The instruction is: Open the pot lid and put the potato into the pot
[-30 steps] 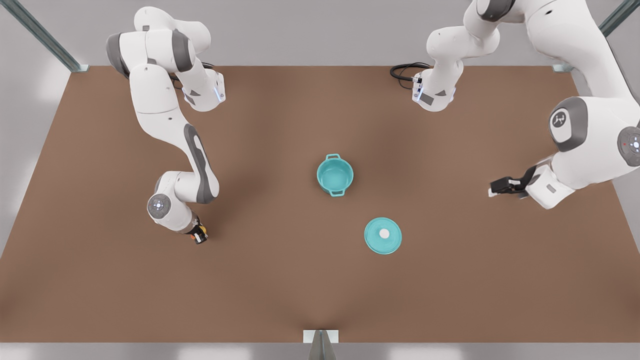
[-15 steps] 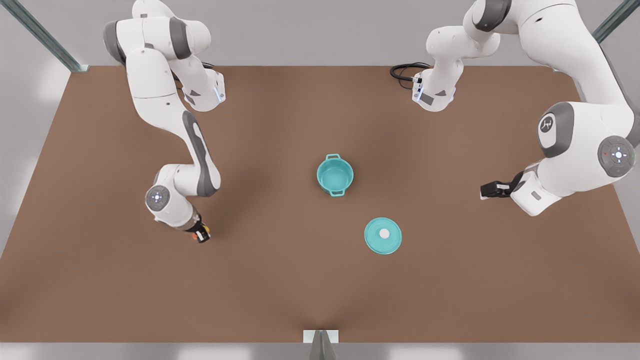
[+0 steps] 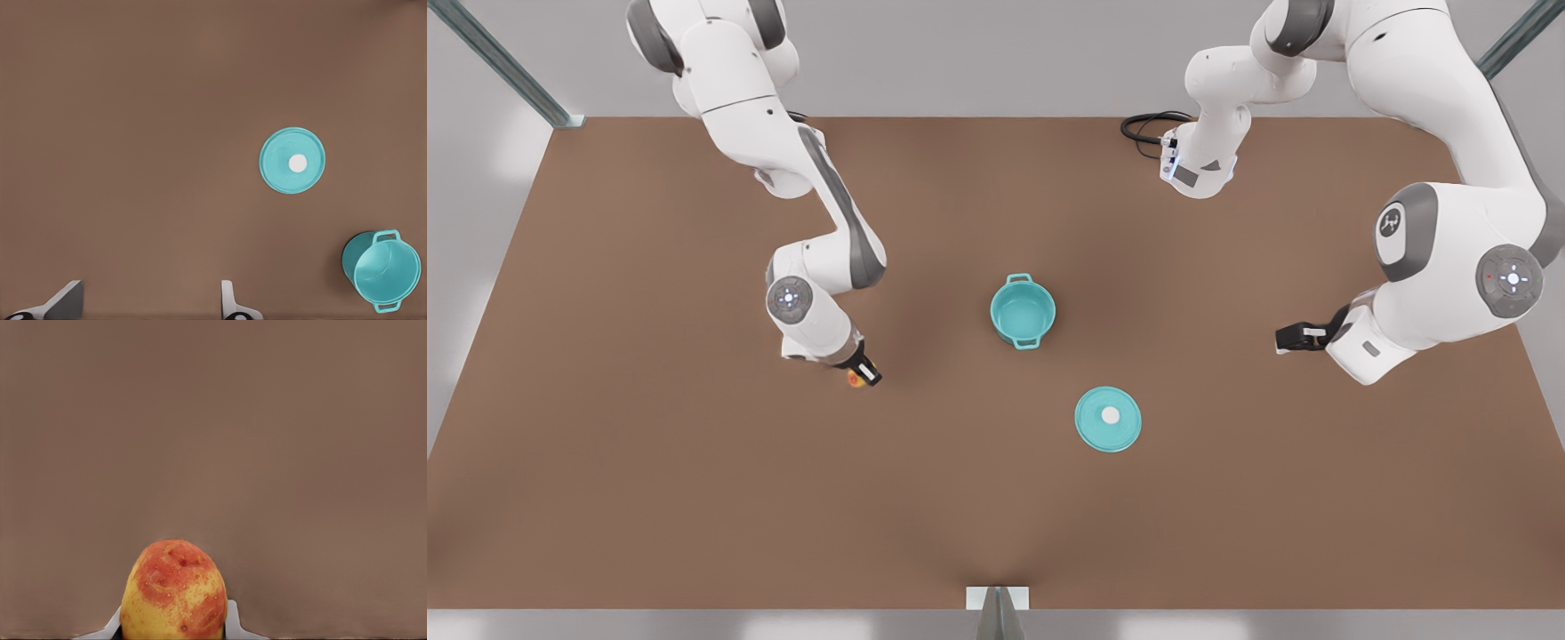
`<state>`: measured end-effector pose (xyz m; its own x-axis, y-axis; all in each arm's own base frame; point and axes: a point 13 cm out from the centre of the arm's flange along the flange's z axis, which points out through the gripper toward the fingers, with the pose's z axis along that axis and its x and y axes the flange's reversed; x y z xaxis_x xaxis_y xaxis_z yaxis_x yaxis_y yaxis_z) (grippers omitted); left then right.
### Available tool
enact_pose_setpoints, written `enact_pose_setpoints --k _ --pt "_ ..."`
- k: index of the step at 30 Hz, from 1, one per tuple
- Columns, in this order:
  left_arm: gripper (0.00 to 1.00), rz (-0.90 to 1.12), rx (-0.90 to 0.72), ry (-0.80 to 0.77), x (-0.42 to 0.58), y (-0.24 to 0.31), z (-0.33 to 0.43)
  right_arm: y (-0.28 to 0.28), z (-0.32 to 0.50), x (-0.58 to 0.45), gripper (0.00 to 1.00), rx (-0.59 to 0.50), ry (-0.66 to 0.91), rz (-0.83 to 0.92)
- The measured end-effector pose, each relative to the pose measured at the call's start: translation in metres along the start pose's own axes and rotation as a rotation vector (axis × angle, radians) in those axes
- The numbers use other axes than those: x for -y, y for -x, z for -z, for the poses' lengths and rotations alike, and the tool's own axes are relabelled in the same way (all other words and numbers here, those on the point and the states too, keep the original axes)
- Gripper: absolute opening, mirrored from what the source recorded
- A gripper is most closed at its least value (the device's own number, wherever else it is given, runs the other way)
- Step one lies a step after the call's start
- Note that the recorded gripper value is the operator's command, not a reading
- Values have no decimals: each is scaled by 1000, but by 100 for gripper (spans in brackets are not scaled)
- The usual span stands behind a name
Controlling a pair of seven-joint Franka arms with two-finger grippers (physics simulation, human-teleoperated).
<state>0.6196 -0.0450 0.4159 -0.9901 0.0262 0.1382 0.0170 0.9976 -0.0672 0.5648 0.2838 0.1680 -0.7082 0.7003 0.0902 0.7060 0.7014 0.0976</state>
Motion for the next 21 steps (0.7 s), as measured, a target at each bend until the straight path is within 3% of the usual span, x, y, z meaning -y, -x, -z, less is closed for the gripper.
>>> enact_pose_setpoints --k 11,21 --pt "100 10 -2 2 0 0 -1 -167 13 -47 48 -54 1 106" --pt "100 14 -5 1 1 -1 -2 -274 -9 -117 48 -66 32 96"
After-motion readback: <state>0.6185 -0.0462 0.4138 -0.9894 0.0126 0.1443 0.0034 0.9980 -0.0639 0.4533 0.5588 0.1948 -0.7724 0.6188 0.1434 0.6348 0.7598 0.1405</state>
